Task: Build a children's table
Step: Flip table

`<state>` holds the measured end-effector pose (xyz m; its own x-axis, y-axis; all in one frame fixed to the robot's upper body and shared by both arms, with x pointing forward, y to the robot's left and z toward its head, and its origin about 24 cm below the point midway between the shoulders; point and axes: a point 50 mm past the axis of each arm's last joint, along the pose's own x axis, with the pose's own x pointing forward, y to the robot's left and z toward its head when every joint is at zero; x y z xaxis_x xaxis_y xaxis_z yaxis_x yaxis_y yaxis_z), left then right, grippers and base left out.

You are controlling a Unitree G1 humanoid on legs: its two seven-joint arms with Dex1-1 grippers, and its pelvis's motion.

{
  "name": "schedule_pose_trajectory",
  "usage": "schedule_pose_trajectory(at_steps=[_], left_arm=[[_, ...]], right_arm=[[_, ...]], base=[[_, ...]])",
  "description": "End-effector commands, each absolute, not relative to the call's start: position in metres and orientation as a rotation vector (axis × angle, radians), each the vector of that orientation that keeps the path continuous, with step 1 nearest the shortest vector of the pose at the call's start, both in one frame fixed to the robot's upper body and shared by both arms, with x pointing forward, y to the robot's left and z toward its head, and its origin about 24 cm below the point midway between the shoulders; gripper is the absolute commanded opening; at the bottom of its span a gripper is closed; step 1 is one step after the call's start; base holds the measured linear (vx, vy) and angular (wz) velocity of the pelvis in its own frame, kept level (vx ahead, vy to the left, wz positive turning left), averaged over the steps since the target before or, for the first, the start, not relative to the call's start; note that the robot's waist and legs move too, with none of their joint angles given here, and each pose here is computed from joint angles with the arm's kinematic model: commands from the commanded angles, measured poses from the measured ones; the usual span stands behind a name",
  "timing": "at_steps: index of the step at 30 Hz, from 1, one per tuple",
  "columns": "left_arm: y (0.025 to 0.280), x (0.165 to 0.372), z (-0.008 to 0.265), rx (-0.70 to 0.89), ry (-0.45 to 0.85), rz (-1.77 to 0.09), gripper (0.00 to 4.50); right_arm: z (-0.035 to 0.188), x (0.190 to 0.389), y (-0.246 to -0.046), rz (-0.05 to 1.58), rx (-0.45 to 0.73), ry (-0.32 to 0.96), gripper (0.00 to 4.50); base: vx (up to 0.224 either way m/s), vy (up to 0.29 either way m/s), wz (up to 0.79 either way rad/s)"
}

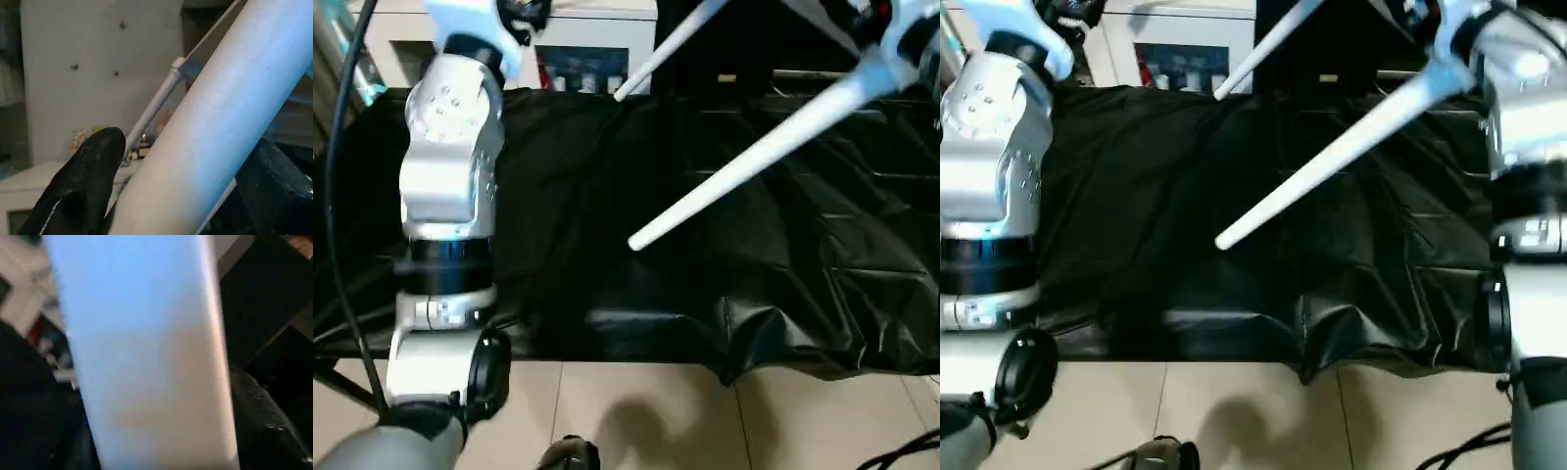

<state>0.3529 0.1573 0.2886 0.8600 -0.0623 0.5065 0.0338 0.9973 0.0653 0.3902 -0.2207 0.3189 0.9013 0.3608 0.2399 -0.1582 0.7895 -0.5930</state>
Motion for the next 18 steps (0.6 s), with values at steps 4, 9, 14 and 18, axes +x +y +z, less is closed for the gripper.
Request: schedule_pose_trajectory(at_steps=[4, 9, 14, 18], left_arm=[[0.177, 0.353, 0.284, -0.088, -0.507, 0.062, 3.31], [0.176, 0.352, 0.285, -0.072, -0.506, 0.065, 3.27], [0.175, 0.351, 0.284, -0.066, -0.501, 0.063, 3.10], [0.175, 0.351, 0.284, -0.064, -0.501, 0.064, 2.98]], right_arm=[[0.332, 0.387, -0.209, 0.362, -0.532, -0.483, 3.09], [0.336, 0.382, -0.197, 0.439, -0.517, -0.604, 3.46], [0.335, 0.371, -0.184, 0.581, -0.464, -0.739, 3.85], [0.335, 0.370, -0.182, 0.595, -0.464, -0.757, 4.12]], base=[[0.000, 0.000, 0.00], [0.000, 0.000, 0.00], [0.000, 0.000, 0.00], [0.000, 0.000, 0.00]])
